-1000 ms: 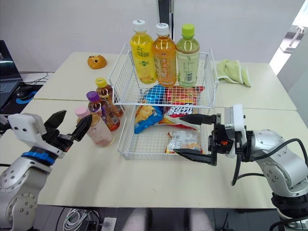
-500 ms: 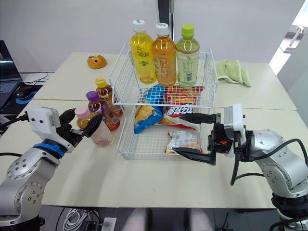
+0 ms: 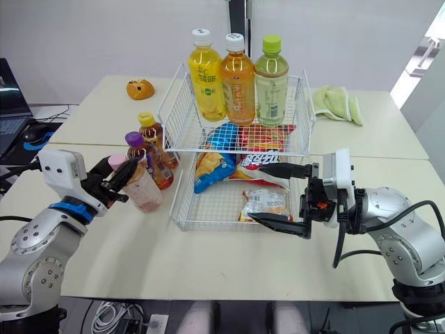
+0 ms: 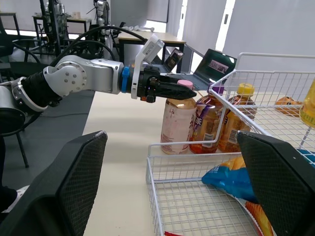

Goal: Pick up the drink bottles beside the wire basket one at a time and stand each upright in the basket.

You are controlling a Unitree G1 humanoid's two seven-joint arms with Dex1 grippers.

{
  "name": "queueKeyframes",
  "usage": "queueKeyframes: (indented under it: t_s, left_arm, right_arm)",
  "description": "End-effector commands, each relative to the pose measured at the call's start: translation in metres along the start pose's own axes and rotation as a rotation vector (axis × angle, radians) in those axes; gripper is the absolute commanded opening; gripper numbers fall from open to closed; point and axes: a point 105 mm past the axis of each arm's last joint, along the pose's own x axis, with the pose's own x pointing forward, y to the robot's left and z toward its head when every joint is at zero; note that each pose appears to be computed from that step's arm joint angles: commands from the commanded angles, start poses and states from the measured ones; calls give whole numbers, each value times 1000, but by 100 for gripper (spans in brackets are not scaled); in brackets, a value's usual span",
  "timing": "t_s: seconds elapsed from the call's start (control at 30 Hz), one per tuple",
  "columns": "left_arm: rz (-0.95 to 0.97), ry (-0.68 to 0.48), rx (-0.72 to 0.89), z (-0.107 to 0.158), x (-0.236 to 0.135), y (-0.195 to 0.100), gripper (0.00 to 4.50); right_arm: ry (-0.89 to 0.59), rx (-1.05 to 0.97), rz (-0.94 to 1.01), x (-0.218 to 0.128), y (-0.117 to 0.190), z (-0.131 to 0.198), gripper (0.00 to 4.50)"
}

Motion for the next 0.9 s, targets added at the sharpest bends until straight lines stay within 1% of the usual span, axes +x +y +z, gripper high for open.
queueKeyframes:
  t_s: [0.03, 0.17, 0.27, 0.33, 0.4, 0.53, 0.77, 0.9]
  left_arm:
    - [-13, -22, 12, 6, -1, -5, 137]
    - [-8, -23, 21, 7, -4, -3, 137]
    - [-7, -39, 55, 19, -11, 7, 137]
    - [-24, -64, 88, 32, -17, 13, 137]
    - [-62, -89, 86, 47, -22, 17, 137]
    - [-206, -90, 74, 77, -36, 19, 137]
    - [-444, -81, -32, 131, -57, 7, 137]
    - [-532, -59, -61, 156, -61, 2, 137]
  right_arm:
    - [-21, -43, 3, 0, 1, 12, 450]
    - [-23, -43, 8, 1, 1, 12, 450]
    - [-31, -43, 15, 2, 1, 13, 450]
    - [-37, -42, 19, 3, 1, 14, 450]
    - [-42, -41, 25, 4, 0, 14, 450]
    - [-54, -41, 40, 6, -1, 14, 450]
    - [-66, -43, 45, 8, -4, 15, 450]
    - [-73, -48, 32, 6, -4, 18, 450]
